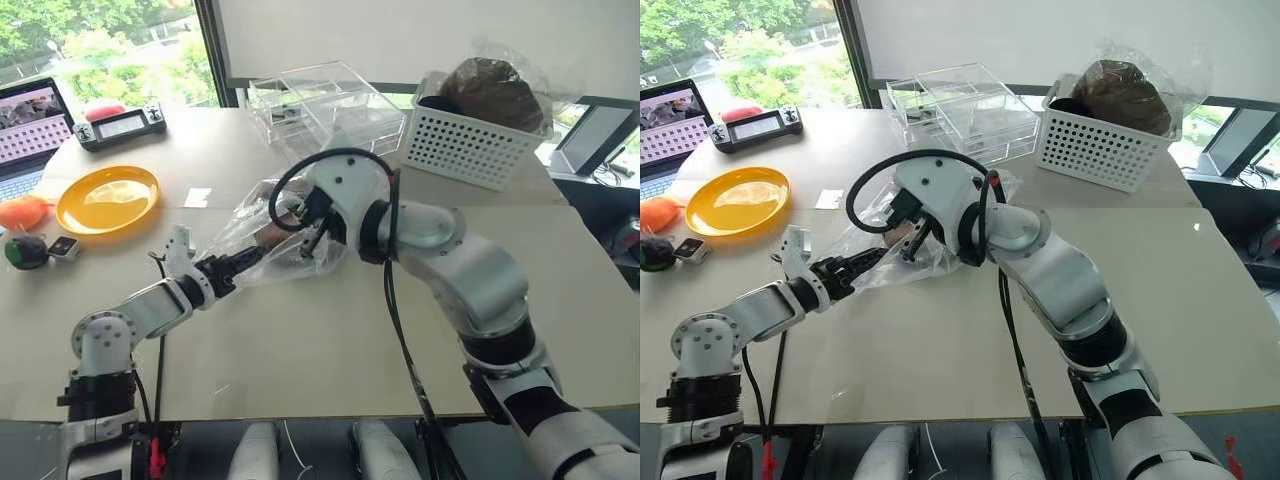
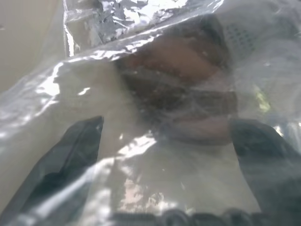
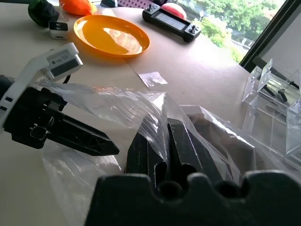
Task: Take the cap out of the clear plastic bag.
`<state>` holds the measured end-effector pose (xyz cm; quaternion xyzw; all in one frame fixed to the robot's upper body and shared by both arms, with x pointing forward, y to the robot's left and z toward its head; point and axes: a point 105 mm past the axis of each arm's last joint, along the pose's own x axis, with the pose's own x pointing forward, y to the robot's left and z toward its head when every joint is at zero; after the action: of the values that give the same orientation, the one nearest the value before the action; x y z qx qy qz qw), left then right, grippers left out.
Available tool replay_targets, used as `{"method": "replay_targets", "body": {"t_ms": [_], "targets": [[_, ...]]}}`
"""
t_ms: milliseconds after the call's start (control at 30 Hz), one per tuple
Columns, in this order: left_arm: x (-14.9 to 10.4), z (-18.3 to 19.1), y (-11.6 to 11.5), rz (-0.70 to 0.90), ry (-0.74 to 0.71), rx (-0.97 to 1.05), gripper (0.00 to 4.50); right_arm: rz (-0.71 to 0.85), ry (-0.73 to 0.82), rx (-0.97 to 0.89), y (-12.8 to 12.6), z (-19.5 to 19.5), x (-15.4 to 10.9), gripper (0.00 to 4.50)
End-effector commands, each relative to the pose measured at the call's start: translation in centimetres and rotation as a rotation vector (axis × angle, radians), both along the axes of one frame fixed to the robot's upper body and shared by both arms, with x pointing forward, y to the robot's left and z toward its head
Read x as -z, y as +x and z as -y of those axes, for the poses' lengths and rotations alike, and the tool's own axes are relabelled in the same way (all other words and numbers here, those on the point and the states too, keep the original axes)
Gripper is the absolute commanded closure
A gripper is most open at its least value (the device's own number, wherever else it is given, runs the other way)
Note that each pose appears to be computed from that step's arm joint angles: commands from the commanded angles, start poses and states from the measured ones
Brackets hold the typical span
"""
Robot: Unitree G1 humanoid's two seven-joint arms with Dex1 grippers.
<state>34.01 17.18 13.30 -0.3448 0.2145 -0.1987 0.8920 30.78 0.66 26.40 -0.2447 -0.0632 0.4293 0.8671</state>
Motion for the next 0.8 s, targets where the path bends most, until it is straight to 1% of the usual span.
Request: {"method": "replay_targets", "body": {"t_ms": [33, 133, 267, 400, 567, 633, 667, 767, 800], "targets": [[-0.8, 2.3, 1.2, -0.018, -0.065, -0.005, 0.00, 0.131, 0.013, -0.037, -0.8, -0.3, -2.4, 4.36], [-0.3, 3.8, 2.0, -0.059, -0.118, -0.018, 0.00, 0.152, -0.010, -0.064, -0.8, -1.1, -1.9, 4.36], [1.0, 5.1, 2.7, -0.139, -0.170, -0.067, 0.00, 0.163, -0.045, -0.074, -0.5, -1.7, -0.8, 4.36], [2.1, 5.5, 3.1, -0.196, -0.193, -0.119, 0.00, 0.169, -0.047, -0.072, -0.3, -1.8, -0.5, 4.36], [1.5, 5.5, 3.2, -0.190, -0.275, -0.156, 0.00, 0.164, -0.036, -0.068, -0.2, -1.8, -0.4, 4.36], [1.4, 5.4, 3.2, -0.186, -0.285, -0.166, 0.53, 0.164, -0.038, -0.064, -0.1, -1.7, -0.2, 4.50], [1.4, 5.4, 3.2, -0.183, -0.292, -0.172, 0.58, 0.164, -0.038, -0.063, -0.1, -1.7, -0.2, 4.50], [1.4, 5.3, 3.2, -0.181, -0.303, -0.184, 1.55, 0.164, -0.037, -0.059, 0.0, -1.7, -0.1, 4.50], [1.4, 5.3, 3.2, -0.182, -0.308, -0.187, 1.99, 0.163, -0.038, -0.057, 0.0, -1.7, -0.1, 4.50]]}}
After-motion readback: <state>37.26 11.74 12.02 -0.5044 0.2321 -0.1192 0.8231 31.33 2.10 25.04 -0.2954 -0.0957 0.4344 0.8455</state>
